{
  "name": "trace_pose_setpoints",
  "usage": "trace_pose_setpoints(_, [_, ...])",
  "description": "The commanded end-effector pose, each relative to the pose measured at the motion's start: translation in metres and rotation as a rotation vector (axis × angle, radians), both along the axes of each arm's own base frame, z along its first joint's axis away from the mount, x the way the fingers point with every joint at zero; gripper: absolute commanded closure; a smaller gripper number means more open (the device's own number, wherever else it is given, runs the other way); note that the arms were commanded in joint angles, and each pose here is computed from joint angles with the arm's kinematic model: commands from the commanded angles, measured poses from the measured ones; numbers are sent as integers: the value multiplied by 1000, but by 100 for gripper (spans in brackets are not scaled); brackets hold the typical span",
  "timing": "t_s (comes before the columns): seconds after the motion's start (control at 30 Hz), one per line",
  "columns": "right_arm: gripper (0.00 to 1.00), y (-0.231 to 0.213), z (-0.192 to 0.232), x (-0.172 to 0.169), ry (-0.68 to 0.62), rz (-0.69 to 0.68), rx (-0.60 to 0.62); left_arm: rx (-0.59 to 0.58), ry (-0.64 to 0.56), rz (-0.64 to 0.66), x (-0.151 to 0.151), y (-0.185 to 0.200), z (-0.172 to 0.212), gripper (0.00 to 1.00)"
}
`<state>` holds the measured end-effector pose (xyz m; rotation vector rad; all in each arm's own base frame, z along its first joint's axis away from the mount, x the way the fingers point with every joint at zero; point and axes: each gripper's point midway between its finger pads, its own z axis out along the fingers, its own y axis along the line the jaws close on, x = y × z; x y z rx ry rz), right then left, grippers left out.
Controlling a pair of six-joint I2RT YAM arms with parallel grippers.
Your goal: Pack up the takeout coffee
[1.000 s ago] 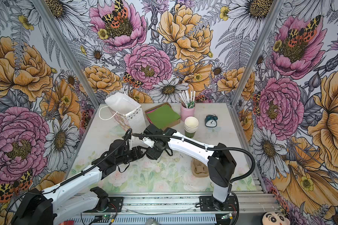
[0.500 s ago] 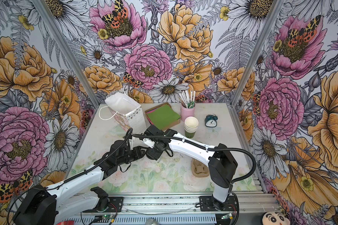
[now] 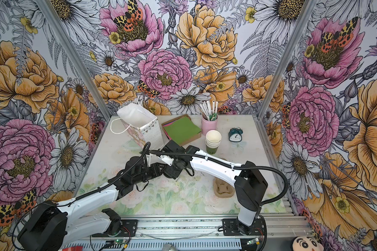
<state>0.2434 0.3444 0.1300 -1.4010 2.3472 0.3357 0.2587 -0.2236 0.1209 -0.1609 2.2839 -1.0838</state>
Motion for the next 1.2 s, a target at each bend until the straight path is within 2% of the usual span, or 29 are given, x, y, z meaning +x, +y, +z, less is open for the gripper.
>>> trace_pose_setpoints(0.0, [39, -35, -48, -33, 199, -29, -171, 229, 189, 17, -30, 29, -64, 62])
trace_pose_setpoints(0.23, [34, -18, -10, -20, 149, -40, -43, 252, 188, 16, -31, 29, -65, 62])
trace_pose_setpoints(0.43, [22, -8, 10, -13, 123, -35, 18, 279, 171, 9, -31, 27, -60, 62])
trace_pose_setpoints(0.57, [18, -5, 14, -9, 111, -40, 34, 289, 165, 0, -31, 25, -58, 62])
trace_pose_setpoints(0.93, [10, 1, 54, -1, 37, -67, 158, 305, 160, 0, -32, 26, -59, 62])
trace_pose_setpoints(1.17, [8, -14, 64, 8, 11, -137, 197, 311, 159, 0, -31, 26, -60, 62])
